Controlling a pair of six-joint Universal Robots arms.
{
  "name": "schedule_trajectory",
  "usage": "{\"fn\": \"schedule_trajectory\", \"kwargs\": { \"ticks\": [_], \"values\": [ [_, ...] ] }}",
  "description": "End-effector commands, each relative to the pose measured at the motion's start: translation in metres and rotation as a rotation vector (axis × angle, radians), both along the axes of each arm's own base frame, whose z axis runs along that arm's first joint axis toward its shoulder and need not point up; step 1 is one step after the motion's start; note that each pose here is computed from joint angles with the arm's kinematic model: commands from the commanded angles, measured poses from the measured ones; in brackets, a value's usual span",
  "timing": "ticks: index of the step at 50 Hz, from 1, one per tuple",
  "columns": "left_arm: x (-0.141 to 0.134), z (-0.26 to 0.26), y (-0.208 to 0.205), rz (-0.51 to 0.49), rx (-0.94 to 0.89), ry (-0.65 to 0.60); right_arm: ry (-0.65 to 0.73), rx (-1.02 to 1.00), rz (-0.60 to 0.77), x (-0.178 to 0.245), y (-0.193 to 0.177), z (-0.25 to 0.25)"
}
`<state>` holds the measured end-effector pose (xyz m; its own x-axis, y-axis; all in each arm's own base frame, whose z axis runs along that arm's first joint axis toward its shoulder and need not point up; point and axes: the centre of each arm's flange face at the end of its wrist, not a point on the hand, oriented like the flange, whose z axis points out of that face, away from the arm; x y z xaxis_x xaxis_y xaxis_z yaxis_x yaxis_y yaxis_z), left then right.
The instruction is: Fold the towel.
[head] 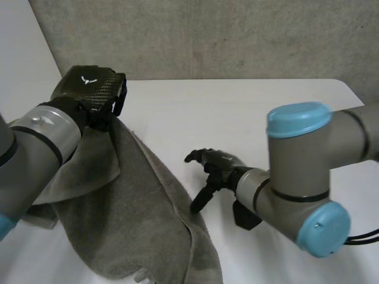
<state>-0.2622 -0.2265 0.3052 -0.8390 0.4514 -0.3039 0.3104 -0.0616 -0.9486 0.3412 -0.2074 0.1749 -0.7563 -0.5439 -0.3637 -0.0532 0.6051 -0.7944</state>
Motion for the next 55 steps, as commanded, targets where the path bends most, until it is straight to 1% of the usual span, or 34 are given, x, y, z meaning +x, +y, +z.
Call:
{"fn": "schedule_trajectory", "kwargs": {
  "ticks": [1,6,8,9,10,11,12,13,14,15,16,17,18,21,24,25,26,28,29,31,32,33,34,35,36,37,39,40,41,42,46,50,53,55],
  "values": [
    [0.002,0.008,0.021,-0.027,-0.027,0.010,-0.021,0.108,0.031,0.026,0.018,-0.027],
    [0.005,0.014,0.012,-0.007,-0.055,0.025,-0.021,0.075,0.046,0.032,0.019,-0.023],
    [0.005,0.019,0.004,0.006,-0.090,0.042,-0.060,-0.074,0.019,0.036,0.002,0.007],
    [0.007,0.028,-0.006,0.025,-0.146,0.066,-0.060,-0.075,0.019,0.036,0.001,0.007],
    [0.007,0.029,-0.006,0.025,-0.146,0.066,-0.084,-0.229,0.004,0.037,-0.014,0.035],
    [0.008,0.039,-0.016,0.042,-0.213,0.097,-0.085,-0.230,0.004,0.037,-0.014,0.036],
    [0.008,0.039,-0.016,0.042,-0.213,0.097,-0.084,-0.421,-0.018,0.034,-0.031,0.067],
    [0.009,0.052,-0.028,0.057,-0.291,0.135,-0.057,-0.620,-0.051,0.026,-0.046,0.099],
    [0.009,0.068,-0.037,0.070,-0.375,0.176,-0.057,-0.622,-0.051,0.026,-0.046,0.099],
    [0.009,0.068,-0.037,0.070,-0.376,0.176,-0.033,-0.811,-0.098,0.015,-0.057,0.133],
    [0.008,0.085,-0.042,0.073,-0.456,0.217,-0.021,-0.986,-0.140,0.008,-0.060,0.166],
    [0.007,0.099,-0.044,0.071,-0.530,0.255,-0.021,-0.988,-0.140,0.008,-0.060,0.167],
    [0.007,0.099,-0.044,0.071,-0.531,0.255,-0.023,-1.131,-0.182,0.002,-0.059,0.195],
    [0.006,0.118,-0.047,0.070,-0.632,0.312,-0.061,-1.242,-0.218,-0.004,-0.053,0.223],
    [0.005,0.118,-0.051,0.066,-0.656,0.335,-0.046,-1.238,-0.204,-0.007,-0.049,0.227],
    [0.003,0.112,-0.051,0.061,-0.638,0.333,-0.025,-1.208,-0.151,-0.007,-0.044,0.222],
    [0.003,0.112,-0.051,0.061,-0.638,0.333,-0.025,-1.207,-0.150,-0.007,-0.043,0.222],
    [0.001,0.086,-0.052,0.055,-0.567,0.299,0.032,-1.125,-0.024,-0.003,-0.035,0.200],
    [0.001,0.085,-0.052,0.055,-0.566,0.299,0.032,-1.124,-0.024,-0.003,-0.035,0.200],
    [0.000,0.050,-0.051,0.049,-0.474,0.251,0.117,-1.017,0.073,-0.005,-0.027,0.173],
    [0.000,0.049,-0.051,0.049,-0.473,0.251,0.117,-1.016,0.074,-0.005,-0.027,0.173],
    [0.000,0.027,-0.050,0.048,-0.415,0.221,0.175,-0.953,0.105,-0.006,-0.026,0.155],
    [0.000,0.027,-0.050,0.048,-0.415,0.220,0.241,-0.882,0.141,-0.007,-0.025,0.133],
    [0.000,0.004,-0.048,0.046,-0.354,0.189,0.241,-0.881,0.141,-0.007,-0.025,0.133],
    [0.000,-0.018,-0.045,0.038,-0.295,0.162,0.304,-0.814,0.176,-0.008,-0.024,0.112],
    [0.000,-0.018,-0.045,0.038,-0.295,0.162,0.364,-0.758,0.203,-0.011,-0.023,0.095],
    [0.000,-0.062,-0.037,0.003,-0.171,0.103,0.415,-0.701,0.221,-0.015,-0.024,0.078],
    [0.000,-0.063,-0.037,0.003,-0.171,0.103,0.415,-0.701,0.221,-0.015,-0.024,0.078],
    [-0.002,-0.083,-0.033,-0.028,-0.111,0.076,0.459,-0.649,0.230,-0.020,-0.027,0.062],
    [-0.002,-0.084,-0.033,-0.028,-0.110,0.076,0.483,-0.604,0.235,-0.024,-0.031,0.049],
    [-0.006,-0.128,-0.024,-0.098,0.035,0.038,0.488,-0.572,0.227,-0.028,-0.036,0.042],
    [-0.010,-0.136,-0.019,-0.118,0.071,0.048,0.468,-0.617,0.209,-0.026,-0.038,0.057],
    [-0.018,-0.133,-0.013,-0.137,0.093,0.100,0.433,-0.672,0.179,-0.024,-0.040,0.078],
    [-0.026,-0.127,-0.005,-0.160,0.124,0.189,0.415,-0.687,0.167,-0.023,-0.040,0.086]
  ]
}}
